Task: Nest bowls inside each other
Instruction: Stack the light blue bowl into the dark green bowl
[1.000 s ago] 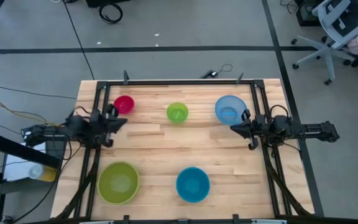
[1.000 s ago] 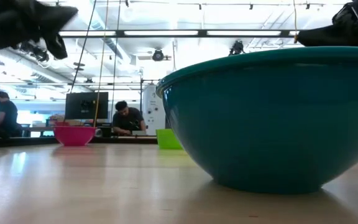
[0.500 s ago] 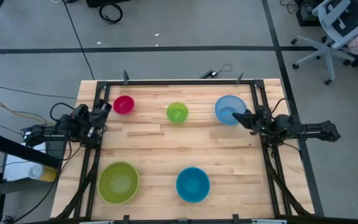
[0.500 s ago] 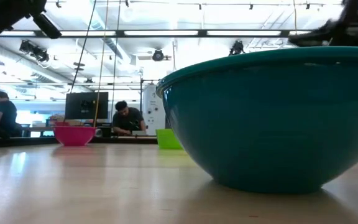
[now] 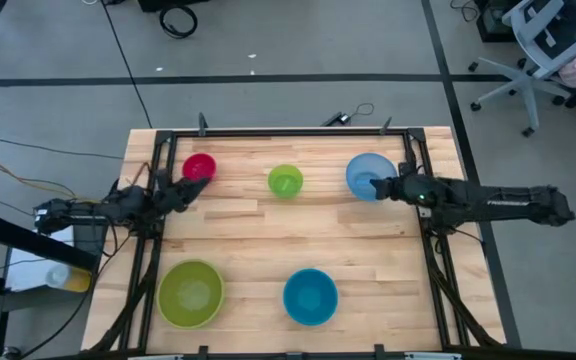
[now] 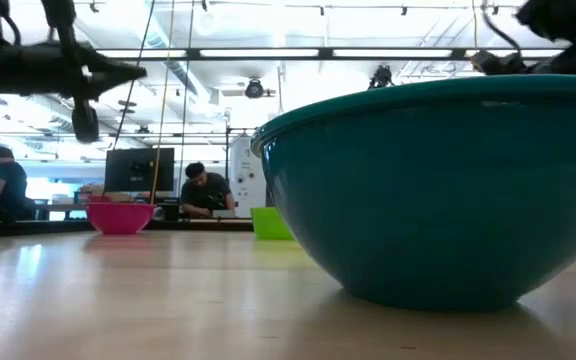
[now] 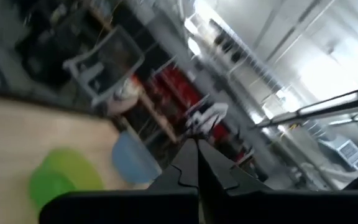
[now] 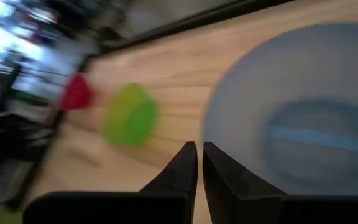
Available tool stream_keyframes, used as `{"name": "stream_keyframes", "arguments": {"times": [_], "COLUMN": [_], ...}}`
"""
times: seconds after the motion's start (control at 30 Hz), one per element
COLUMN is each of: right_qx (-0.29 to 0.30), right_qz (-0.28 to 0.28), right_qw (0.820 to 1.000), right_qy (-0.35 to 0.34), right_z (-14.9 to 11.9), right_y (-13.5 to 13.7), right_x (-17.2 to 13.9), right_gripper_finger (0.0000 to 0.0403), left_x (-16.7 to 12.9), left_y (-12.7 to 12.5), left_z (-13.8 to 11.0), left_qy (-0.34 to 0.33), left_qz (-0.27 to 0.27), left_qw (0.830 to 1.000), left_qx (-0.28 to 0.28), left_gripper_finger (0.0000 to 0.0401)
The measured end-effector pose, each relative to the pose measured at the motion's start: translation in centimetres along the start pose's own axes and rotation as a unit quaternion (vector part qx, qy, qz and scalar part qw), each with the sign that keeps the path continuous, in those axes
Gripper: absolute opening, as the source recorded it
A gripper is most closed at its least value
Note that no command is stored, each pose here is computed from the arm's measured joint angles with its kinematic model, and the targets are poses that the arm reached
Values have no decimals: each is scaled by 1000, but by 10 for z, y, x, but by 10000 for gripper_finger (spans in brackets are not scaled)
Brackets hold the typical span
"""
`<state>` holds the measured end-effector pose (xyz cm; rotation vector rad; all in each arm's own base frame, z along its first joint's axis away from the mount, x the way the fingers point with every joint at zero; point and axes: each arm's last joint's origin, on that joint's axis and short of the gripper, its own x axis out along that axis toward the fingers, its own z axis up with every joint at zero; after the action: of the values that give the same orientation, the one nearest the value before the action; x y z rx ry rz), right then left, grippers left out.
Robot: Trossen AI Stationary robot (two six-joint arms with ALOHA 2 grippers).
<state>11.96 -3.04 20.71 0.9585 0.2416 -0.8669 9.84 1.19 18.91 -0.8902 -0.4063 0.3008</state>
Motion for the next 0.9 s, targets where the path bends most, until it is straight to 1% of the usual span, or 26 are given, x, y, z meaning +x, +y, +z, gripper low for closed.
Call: {"name": "stream_keyframes", "arguments": {"times": [0.13,0.27,0.3,0.37,0.47,0.57,0.63,0.7,0.77,0.83,0.9], "right_qx": [-9,-42,-53,-77,-90,-81,-65,-36,-7,12,17], "right_qz": [-94,-176,-192,-211,-234,-262,-296,-332,-367,-398,-423], "right_qw": [995,983,980,974,966,957,947,935,921,907,894], "right_qy": [16,9,11,25,62,92,105,117,129,139,151], "right_z": [21,42,47,58,71,81,85,89,92,94,95], "right_y": [21,38,41,46,48,42,33,24,15,7,1], "right_x": [-1,3,5,9,14,21,25,30,35,40,46], "right_gripper_finger": [35,40,42,50,67,90,109,129,147,163,173], "left_x": [2,5,6,8,12,17,21,24,27,30,33], "left_y": [0,-7,-9,-10,-13,-20,-26,-31,-34,-37,-37], "left_z": [-2,-1,0,0,-1,2,2,2,2,2,2], "left_qy": [18,62,73,94,122,145,173,204,225,232,231], "left_qz": [-1,-16,-13,9,40,47,42,39,40,45,54], "left_qw": [999,998,997,995,991,988,984,978,972,969,968], "left_qx": [-27,-26,-22,-7,22,27,28,30,48,68,85], "left_gripper_finger": [0,0,0,0,6,31,57,85,113,136,152]}}
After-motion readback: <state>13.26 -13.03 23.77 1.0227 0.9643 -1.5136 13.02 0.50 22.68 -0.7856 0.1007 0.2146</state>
